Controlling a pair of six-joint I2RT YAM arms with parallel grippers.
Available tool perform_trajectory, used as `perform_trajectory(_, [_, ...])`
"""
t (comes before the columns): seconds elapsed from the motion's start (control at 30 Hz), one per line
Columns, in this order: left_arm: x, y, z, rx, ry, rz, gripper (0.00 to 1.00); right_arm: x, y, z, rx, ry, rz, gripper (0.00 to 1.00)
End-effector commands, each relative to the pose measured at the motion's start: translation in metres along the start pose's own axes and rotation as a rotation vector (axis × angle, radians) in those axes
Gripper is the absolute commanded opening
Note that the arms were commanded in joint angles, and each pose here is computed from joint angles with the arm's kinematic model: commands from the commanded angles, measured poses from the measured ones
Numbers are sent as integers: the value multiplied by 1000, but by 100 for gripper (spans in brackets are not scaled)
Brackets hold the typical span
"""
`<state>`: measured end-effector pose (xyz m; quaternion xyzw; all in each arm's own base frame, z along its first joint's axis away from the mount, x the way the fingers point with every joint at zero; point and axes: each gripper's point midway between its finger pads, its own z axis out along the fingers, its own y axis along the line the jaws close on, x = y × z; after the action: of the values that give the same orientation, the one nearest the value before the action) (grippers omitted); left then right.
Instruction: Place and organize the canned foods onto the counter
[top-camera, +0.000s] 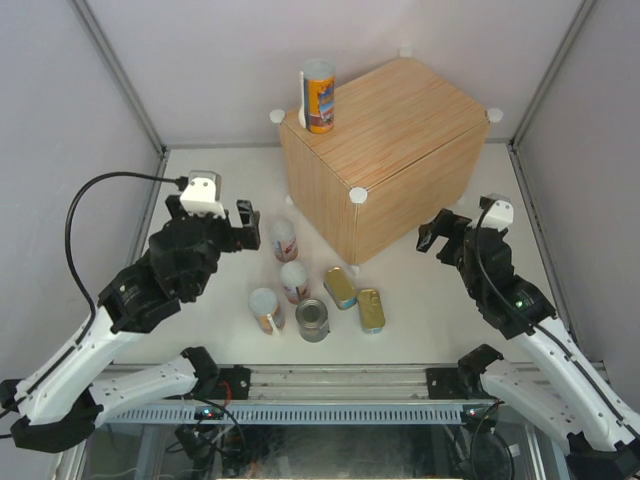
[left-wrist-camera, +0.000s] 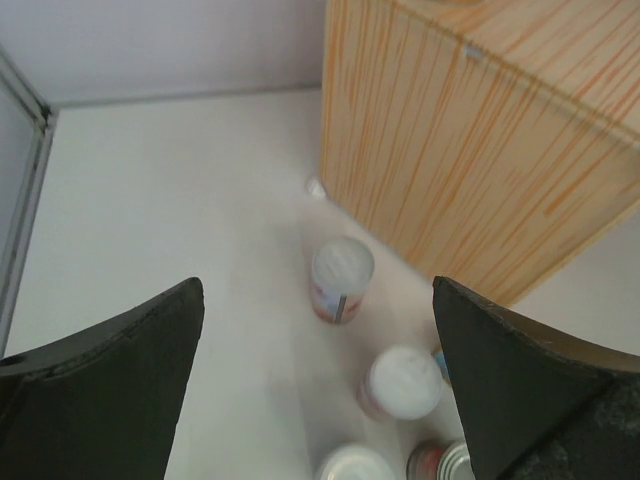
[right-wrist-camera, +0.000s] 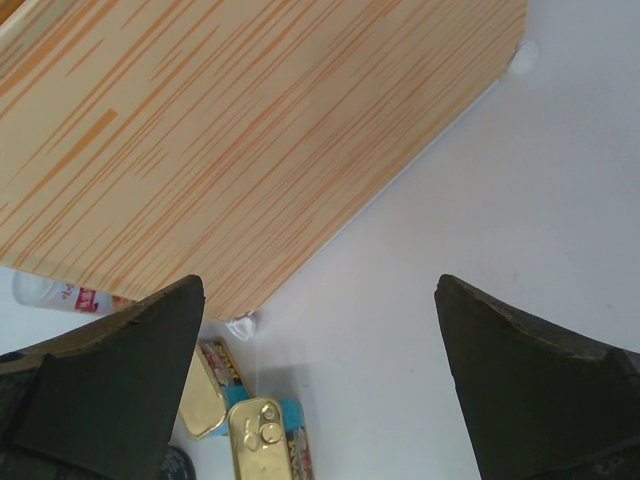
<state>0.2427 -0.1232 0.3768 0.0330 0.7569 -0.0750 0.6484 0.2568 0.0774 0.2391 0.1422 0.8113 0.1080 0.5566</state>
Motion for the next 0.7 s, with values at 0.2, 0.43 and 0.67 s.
perform_trajectory(0.2, [111, -14, -22, 91, 355, -41, 100, 0, 15, 0, -77, 25, 31, 100])
perform_trajectory(0.43, [163, -23, -32, 115, 487, -91, 100, 6, 12, 1, -67, 53, 35, 100])
perform_trajectory(0.67, [186, -25, -39, 107, 568, -96, 100, 7, 16, 4, -78, 64, 45, 100])
